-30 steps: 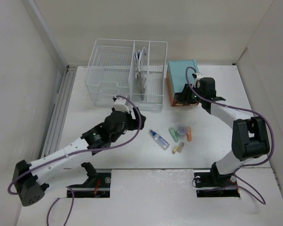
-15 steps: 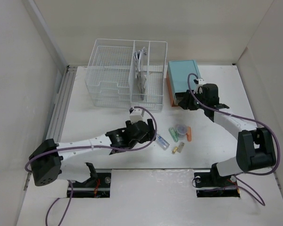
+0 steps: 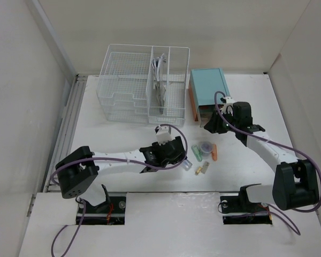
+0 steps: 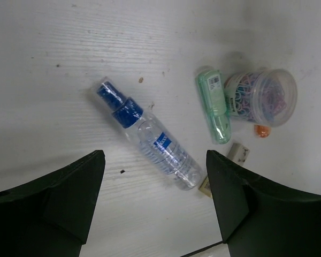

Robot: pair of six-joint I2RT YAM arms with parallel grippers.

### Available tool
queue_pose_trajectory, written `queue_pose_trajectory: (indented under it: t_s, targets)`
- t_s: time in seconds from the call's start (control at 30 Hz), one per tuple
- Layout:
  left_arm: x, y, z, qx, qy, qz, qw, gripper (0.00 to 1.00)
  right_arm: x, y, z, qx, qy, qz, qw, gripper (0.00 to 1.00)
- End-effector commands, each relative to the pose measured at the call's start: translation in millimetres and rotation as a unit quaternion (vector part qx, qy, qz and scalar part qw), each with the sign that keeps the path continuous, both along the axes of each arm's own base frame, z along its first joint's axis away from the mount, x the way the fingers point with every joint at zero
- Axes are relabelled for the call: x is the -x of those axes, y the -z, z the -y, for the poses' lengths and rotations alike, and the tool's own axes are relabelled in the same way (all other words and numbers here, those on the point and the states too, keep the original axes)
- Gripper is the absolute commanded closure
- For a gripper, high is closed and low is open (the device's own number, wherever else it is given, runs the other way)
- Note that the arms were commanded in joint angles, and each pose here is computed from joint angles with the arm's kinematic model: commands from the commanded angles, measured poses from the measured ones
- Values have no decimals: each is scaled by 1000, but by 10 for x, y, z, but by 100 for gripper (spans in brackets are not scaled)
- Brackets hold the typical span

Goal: Organize the desk

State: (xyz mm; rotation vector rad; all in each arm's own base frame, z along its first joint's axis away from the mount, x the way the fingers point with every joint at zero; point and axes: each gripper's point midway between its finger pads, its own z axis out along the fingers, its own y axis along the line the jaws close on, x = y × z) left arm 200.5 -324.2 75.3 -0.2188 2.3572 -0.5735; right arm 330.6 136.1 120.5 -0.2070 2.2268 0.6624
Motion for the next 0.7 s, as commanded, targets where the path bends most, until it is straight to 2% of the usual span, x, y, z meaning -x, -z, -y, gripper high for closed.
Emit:
queue_pose_trajectory:
  t_s: [0.0,0.27,0.43,0.67]
  targets:
    - [-115,-231,186,42,-21,20,999,26,165,-9,-66,-4,-42,-9,999,59]
    - [-139,-115,205,30,-33,11,999,25,326,-99,-112,-9,-76,-12,997,57]
    - [-32,-19,227,37,-39,-10,999,25,391,-159,-111,-11,-90,-10,996,39]
    - [1,115,325,30,-49,-32,998,24,613,-289,-159,-18,-133,-5,991,35]
